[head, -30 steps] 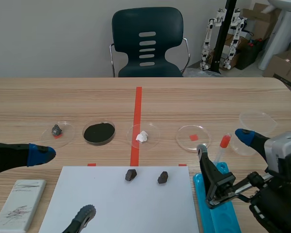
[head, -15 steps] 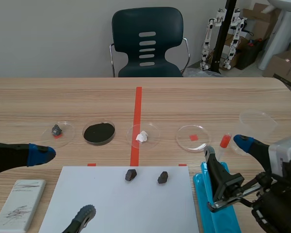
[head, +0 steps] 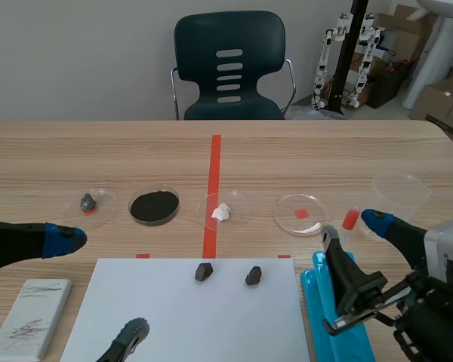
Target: Pick up the dropper by the top with the right hand
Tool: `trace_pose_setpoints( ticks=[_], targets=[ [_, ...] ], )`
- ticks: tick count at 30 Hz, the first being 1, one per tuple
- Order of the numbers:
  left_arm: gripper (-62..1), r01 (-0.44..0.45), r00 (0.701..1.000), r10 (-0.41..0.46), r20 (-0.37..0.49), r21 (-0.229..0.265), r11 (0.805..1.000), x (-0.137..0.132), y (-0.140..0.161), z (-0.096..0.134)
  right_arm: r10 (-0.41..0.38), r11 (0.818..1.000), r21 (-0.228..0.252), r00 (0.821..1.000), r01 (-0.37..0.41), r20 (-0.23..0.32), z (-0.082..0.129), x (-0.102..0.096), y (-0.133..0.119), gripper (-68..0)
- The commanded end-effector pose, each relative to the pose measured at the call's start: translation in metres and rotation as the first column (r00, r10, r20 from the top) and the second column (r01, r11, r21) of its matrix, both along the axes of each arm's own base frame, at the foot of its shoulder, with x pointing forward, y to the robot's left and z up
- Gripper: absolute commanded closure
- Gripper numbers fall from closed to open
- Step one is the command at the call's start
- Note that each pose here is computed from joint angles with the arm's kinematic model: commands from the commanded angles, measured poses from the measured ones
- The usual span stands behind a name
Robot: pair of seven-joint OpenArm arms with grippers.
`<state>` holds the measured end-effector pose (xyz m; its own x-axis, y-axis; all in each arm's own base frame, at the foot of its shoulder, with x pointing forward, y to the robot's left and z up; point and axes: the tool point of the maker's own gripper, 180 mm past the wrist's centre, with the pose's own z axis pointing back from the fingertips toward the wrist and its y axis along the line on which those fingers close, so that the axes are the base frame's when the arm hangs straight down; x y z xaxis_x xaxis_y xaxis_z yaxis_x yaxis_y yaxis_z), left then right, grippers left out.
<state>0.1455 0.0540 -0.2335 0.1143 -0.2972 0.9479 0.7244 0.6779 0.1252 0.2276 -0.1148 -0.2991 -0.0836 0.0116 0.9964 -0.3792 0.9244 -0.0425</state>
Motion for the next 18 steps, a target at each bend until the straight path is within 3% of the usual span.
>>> trace_pose_setpoints(
  ticks=[1,18],
  targets=[
    [-54.2,-0.007,1.000,0.007,0.010,-0.023,1.000,0.0010,-0.0005,0.0046,-0.002,1.000,0.002,1.000,0.002,0.029,0.0082,0.0023,-0.0042,-33.1],
    [-54.2,-0.006,1.000,0.007,0.011,-0.023,1.000,0.0010,-0.0005,0.0047,-0.023,0.999,-0.022,0.999,0.024,0.025,0.0067,0.0074,-0.0074,-31.5]
  ],
)
